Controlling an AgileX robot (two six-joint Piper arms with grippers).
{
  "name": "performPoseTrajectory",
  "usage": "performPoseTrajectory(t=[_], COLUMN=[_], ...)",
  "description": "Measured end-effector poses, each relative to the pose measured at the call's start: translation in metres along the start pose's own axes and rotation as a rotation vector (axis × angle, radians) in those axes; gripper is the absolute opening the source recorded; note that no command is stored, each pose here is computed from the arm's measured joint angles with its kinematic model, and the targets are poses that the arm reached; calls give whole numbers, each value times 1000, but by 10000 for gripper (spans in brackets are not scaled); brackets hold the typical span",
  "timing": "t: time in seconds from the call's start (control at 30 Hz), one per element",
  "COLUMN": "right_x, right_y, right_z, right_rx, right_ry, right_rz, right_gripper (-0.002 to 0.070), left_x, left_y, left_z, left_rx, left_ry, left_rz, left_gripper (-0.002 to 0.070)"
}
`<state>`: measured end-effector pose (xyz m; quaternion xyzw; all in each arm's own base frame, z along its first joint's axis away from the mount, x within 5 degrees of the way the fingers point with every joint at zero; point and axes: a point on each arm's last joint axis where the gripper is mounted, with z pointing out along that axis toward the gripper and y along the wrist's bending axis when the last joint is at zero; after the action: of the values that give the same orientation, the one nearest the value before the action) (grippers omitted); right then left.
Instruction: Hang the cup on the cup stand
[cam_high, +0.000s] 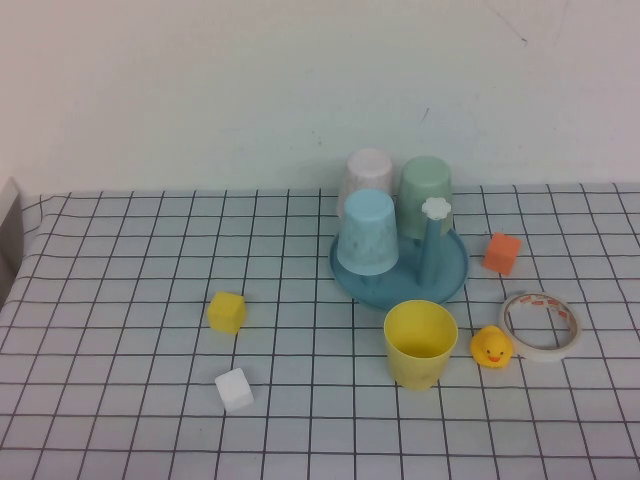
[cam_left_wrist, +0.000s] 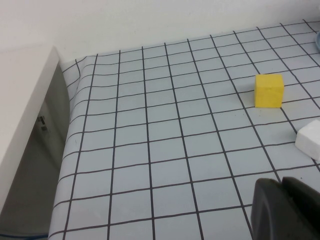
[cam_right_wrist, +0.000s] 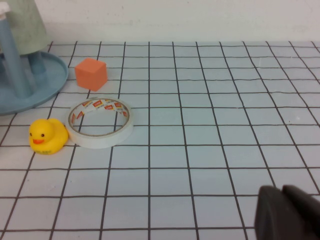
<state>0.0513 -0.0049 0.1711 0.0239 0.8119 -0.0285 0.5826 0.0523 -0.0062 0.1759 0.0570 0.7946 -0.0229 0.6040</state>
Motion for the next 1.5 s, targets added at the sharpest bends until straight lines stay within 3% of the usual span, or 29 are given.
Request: performPoseTrajectory(t=[1.5], right_x=[0], right_y=[0], right_z=[0], right_rx=[0], right_ry=[0], right_rz=[0], right_gripper=[-1], left_x=[-2], left_y=[0], left_z=[0], left_rx=[-2], left_ry=[-24], left_rz=[0], left_gripper=[-1])
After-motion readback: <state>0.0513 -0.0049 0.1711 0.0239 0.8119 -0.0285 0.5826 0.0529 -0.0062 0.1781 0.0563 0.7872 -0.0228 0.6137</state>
